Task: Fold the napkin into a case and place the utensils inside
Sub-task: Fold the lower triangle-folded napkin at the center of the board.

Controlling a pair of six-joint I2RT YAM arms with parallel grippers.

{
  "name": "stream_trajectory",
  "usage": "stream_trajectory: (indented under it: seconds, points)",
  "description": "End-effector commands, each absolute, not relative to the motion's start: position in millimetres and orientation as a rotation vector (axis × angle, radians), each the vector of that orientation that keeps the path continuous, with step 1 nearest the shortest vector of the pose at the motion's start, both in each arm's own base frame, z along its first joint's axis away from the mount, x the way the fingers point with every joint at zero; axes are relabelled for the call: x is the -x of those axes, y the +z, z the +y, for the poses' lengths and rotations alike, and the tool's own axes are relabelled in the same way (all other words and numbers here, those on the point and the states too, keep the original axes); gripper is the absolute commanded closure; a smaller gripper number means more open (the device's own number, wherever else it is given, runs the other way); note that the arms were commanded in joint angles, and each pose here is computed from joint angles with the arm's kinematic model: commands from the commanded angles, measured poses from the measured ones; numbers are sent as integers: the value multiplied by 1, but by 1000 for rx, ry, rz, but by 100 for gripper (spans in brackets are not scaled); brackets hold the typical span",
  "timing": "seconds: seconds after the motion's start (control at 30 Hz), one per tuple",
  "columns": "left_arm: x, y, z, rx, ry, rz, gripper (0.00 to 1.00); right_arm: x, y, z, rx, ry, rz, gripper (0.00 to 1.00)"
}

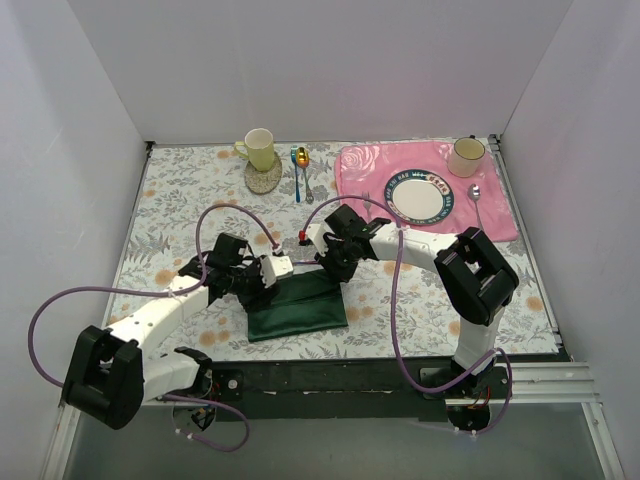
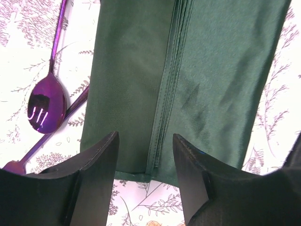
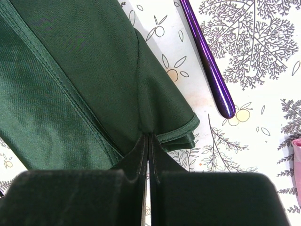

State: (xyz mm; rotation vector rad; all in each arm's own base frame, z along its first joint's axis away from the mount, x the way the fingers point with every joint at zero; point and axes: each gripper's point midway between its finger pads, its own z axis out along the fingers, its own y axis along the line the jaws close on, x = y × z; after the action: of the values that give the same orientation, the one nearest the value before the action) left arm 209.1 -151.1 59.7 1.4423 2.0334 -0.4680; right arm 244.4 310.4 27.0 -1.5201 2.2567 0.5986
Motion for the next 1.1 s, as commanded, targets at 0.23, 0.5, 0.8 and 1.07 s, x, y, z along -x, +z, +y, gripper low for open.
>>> stream_trajectory:
  seconds: [0.23, 0.5, 0.8, 1.07]
  points:
    - [-202, 28, -141, -1584, -419, 2032, 53, -249, 28, 312, 1547, 565, 2240, 99]
    - [-201, 23, -139, -1595, -407, 2030, 69, -252, 31, 313, 1554, 559, 2224, 99]
    - [-207, 44, -148, -1560, -431, 1989, 97, -262, 47, 319, 1562, 544, 2177, 99]
    - [-209, 68, -156, -1542, -462, 1945, 100, -257, 67, 318, 1577, 559, 2157, 99]
